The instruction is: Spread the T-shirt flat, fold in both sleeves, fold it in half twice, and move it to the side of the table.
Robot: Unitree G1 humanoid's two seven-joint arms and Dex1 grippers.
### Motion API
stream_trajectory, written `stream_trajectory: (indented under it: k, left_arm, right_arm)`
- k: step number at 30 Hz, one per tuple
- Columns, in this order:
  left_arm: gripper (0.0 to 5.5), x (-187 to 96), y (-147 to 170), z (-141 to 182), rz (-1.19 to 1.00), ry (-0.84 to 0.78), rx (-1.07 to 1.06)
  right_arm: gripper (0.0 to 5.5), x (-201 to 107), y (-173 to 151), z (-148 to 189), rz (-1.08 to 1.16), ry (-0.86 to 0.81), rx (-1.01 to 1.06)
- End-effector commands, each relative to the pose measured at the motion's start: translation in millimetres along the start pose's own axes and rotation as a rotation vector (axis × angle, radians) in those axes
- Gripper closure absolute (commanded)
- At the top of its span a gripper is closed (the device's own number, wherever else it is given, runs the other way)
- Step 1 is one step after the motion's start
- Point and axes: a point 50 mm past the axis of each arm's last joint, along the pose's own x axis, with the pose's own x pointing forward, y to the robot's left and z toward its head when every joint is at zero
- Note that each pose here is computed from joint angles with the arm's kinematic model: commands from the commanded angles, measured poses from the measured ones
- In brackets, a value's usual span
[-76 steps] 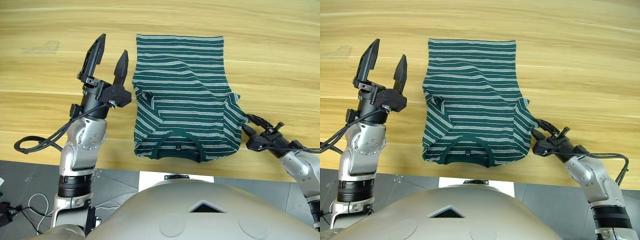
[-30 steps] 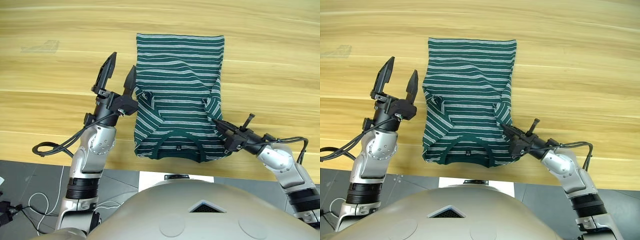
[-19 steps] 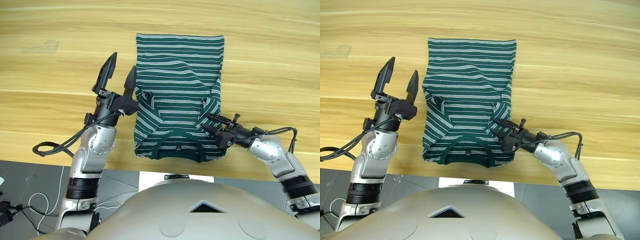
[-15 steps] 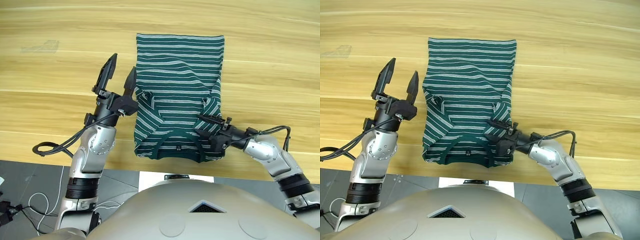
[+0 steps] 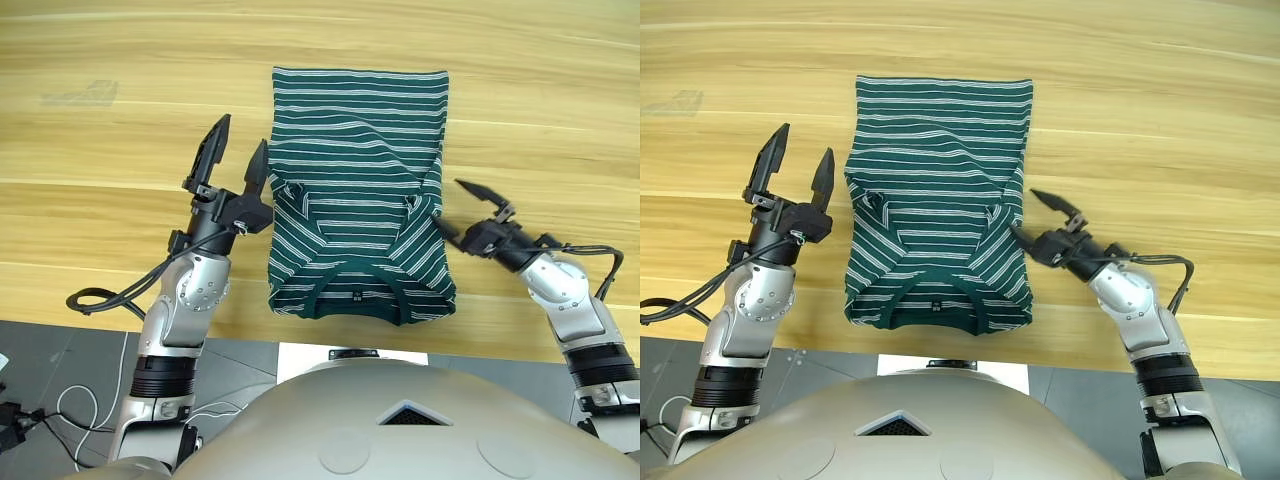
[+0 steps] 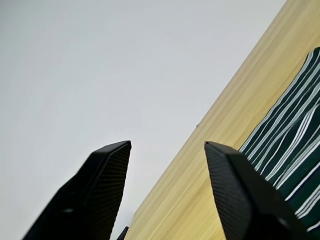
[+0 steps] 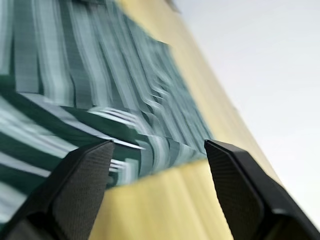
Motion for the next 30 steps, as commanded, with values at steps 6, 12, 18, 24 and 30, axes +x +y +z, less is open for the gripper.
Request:
stream_trajectory:
  k: [6, 12, 18, 24, 30]
  left_arm:
    - [2.74, 1.7, -2.2, 2.6, 0.006, 0.001, 0.003]
    - [2.74, 5.1, -6.1, 2.8, 0.014, -0.001, -0.007]
    - [2.74, 10.4, -9.4, 5.1, 0.017, -0.015, -0.021]
    - [2.74, 13.5, -12.5, 6.0, 0.013, -0.020, -0.033]
    - [2.74, 15.8, -12.9, 9.5, 0.014, -0.033, -0.040]
  right_arm:
    - [2.14, 10.7, 0.0, -8.3, -0.006, 0.037, 0.007]
    - [2.14, 13.2, 2.1, -2.7, -0.004, 0.011, 0.019]
    - [2.14, 13.3, 12.2, -6.9, 0.034, 0.034, 0.014]
    - [2.14, 12.7, 19.7, -5.4, 0.072, 0.032, 0.004]
    - [2.14, 15.2, 28.2, -10.0, 0.108, 0.071, -0.010]
